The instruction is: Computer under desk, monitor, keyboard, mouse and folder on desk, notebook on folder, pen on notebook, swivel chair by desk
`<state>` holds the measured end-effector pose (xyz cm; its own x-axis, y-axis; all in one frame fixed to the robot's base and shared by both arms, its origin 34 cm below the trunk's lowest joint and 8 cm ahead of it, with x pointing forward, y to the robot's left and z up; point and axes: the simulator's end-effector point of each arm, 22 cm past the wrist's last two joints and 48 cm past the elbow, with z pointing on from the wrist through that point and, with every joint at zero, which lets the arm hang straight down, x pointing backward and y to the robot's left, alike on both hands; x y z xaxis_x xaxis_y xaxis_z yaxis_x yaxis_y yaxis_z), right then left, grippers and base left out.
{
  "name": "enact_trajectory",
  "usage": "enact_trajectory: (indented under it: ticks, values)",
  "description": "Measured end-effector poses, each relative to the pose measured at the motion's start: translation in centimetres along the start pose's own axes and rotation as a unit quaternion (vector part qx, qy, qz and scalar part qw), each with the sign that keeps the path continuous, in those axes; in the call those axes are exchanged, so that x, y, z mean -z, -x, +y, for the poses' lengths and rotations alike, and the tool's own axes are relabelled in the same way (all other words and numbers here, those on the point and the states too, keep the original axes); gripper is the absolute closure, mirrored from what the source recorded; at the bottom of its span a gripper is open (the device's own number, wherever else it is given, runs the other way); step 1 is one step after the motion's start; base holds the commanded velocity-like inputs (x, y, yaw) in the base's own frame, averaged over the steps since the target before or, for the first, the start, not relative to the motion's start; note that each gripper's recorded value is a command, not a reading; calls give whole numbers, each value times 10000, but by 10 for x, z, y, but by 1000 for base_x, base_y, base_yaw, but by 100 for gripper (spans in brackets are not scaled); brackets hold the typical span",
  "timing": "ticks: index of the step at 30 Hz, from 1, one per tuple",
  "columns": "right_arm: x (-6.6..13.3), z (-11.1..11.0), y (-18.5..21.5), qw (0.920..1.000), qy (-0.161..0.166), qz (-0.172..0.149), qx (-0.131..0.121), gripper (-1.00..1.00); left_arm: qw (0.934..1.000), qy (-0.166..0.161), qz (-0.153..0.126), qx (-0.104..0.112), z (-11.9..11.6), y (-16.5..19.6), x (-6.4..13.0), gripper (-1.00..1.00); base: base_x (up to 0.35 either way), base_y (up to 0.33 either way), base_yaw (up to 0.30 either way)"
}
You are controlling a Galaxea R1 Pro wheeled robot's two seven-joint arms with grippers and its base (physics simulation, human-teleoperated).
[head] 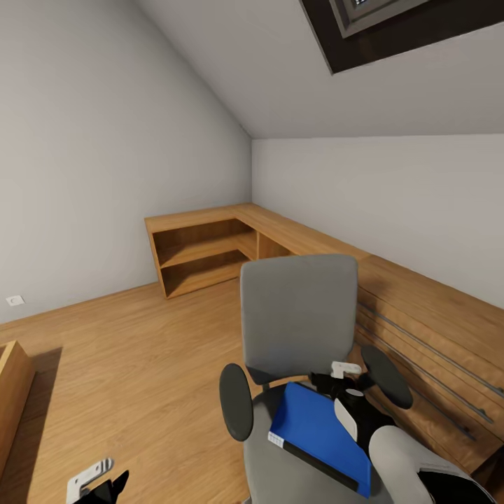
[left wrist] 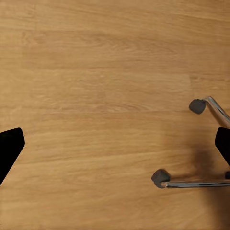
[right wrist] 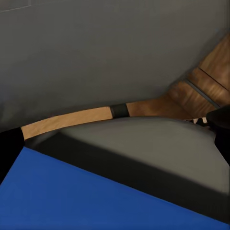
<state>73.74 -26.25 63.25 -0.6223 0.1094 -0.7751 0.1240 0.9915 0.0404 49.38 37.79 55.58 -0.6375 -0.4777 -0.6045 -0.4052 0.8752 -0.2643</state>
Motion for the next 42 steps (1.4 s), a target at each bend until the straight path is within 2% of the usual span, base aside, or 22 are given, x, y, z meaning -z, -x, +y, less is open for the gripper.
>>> enact_trajectory:
  ticks: [5,15,30,42]
  values:
    - [-5,-2,-7,10000,9,-4,-14,-100,9999,79,69,52,10,-13,-7,-100,0,0,0]
    - [-6,-6,-5,9998,192,-13,-16,-100,9998,131,141,83,15,-21,-7,-100,0,0,0]
    - [-7,-19,-3,9998,195,-20,-17,-100,9994,219,245,108,23,-31,-8,-100,0,0,0]
    - [-14,-23,-20,9992,300,151,-234,-100,9994,226,249,114,28,-41,-17,-100,0,0,0]
